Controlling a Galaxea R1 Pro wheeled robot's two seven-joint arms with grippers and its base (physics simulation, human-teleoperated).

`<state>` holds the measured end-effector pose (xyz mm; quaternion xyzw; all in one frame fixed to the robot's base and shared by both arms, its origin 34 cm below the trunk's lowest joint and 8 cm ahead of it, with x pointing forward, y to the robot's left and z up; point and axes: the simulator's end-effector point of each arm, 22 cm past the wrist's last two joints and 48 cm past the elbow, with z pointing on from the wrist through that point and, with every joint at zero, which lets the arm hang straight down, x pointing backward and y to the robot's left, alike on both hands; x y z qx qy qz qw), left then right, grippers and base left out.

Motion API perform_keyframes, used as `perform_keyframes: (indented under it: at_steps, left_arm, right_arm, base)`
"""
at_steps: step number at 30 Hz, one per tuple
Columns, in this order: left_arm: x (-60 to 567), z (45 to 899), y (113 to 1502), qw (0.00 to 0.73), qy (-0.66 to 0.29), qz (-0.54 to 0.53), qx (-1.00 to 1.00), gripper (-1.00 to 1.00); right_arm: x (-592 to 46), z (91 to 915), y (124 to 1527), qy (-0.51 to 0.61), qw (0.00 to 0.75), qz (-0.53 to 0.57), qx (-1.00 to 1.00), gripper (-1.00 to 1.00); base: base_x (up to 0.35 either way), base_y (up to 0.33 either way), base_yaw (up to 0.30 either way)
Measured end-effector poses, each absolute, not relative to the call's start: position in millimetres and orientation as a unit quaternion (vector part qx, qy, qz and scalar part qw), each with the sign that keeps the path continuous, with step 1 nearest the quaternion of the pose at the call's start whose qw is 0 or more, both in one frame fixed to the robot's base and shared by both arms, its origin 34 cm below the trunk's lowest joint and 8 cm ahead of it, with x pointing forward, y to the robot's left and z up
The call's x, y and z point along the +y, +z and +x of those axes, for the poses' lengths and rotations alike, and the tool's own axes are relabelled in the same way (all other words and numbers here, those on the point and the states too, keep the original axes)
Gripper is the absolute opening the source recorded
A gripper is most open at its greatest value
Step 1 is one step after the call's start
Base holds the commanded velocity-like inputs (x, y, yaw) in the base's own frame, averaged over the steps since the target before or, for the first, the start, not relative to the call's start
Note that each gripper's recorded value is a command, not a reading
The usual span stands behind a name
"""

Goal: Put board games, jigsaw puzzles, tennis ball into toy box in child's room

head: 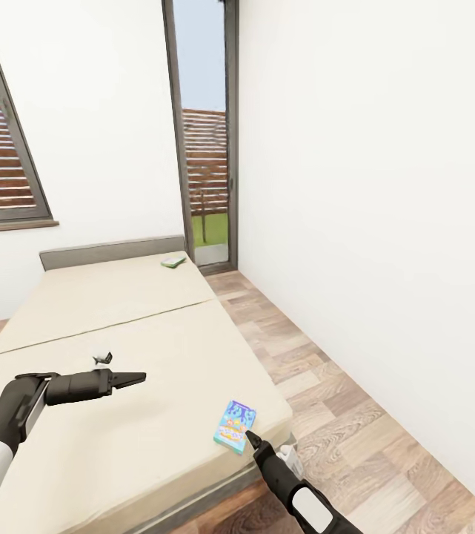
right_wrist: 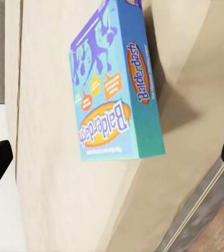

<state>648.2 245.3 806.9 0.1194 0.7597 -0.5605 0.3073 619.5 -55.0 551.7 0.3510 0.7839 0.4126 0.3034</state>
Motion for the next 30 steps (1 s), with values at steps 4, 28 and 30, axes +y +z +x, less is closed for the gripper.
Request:
perform_keyframes:
  at_steps: [4, 28, 30]
  left_arm:
    - [245.5, 648.2, 806.9, 0.307, -0.56, 0.119, 0.76, 1.0]
    - [244.6, 648.0, 806.4, 0.307, -0.56, 0.12, 0.76, 1.0]
    - [244.6, 648.0, 806.5, 0.307, -0.56, 0.12, 0.76, 1.0]
  right_arm:
    - [-55.6, 619.5, 551.2, 0.411, 0.303, 0.352, 0.784, 1.0]
    - [-57.0, 618.2, 548.4, 0.409, 0.298, 0.36, 0.784, 1.0]
    - [-56.4, 617.7, 548.2, 0.409, 0.297, 0.36, 0.784, 1.0]
  base:
    - [0.006, 0.0, 0.0]
    - [0.0, 0.0, 0.0]
    - [0.0, 0.0, 0.0]
